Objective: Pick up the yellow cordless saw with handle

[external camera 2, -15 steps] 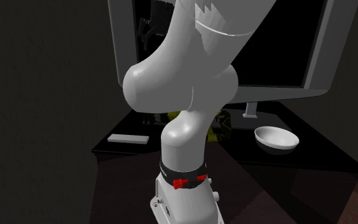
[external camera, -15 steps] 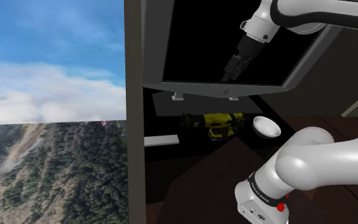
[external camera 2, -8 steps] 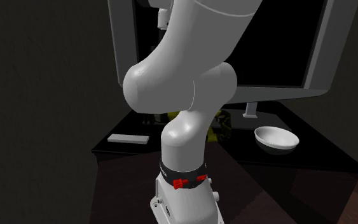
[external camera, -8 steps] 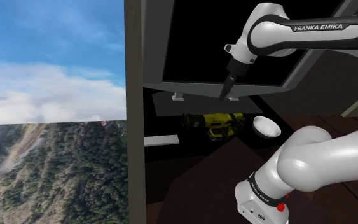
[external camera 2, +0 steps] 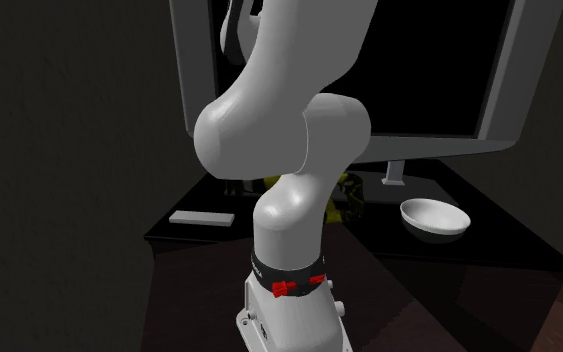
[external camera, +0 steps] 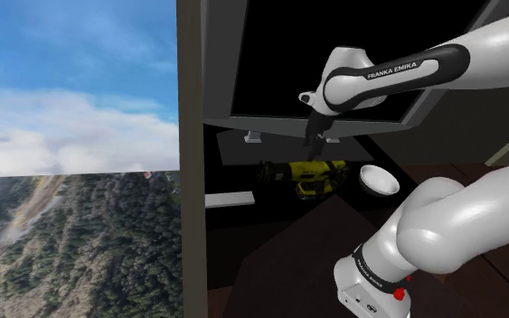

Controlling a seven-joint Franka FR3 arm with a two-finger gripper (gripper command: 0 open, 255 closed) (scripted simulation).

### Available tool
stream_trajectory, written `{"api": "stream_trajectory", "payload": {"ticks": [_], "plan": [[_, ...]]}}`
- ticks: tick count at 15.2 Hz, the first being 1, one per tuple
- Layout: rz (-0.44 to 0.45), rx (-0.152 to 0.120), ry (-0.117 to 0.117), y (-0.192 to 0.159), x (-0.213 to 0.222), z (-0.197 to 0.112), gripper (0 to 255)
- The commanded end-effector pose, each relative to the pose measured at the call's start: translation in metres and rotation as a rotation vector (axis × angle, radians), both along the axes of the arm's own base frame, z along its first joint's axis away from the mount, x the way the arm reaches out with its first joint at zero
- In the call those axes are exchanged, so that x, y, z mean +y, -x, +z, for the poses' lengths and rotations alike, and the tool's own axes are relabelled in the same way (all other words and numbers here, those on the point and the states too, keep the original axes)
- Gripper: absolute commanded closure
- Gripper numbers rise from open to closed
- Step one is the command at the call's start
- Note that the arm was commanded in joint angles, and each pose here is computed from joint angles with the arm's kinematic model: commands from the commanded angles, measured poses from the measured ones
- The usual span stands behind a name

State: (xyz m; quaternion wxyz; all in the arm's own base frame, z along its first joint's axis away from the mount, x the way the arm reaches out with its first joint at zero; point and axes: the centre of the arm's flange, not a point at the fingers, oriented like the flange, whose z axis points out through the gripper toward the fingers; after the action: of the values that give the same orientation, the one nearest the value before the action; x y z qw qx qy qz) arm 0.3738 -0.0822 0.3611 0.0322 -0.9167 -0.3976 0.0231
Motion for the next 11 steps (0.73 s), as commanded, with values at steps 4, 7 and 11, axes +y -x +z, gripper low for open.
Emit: {"api": "stream_trajectory", "payload": {"ticks": [4, 7, 11], "plan": [[0.238, 0.024, 0.032, -0.020, -0.011, -0.061, 0], [0.287, 0.029, 0.038, -0.025, -0.013, -0.079, 0], [0.287, 0.029, 0.038, -0.025, -0.013, -0.100, 0]]}}
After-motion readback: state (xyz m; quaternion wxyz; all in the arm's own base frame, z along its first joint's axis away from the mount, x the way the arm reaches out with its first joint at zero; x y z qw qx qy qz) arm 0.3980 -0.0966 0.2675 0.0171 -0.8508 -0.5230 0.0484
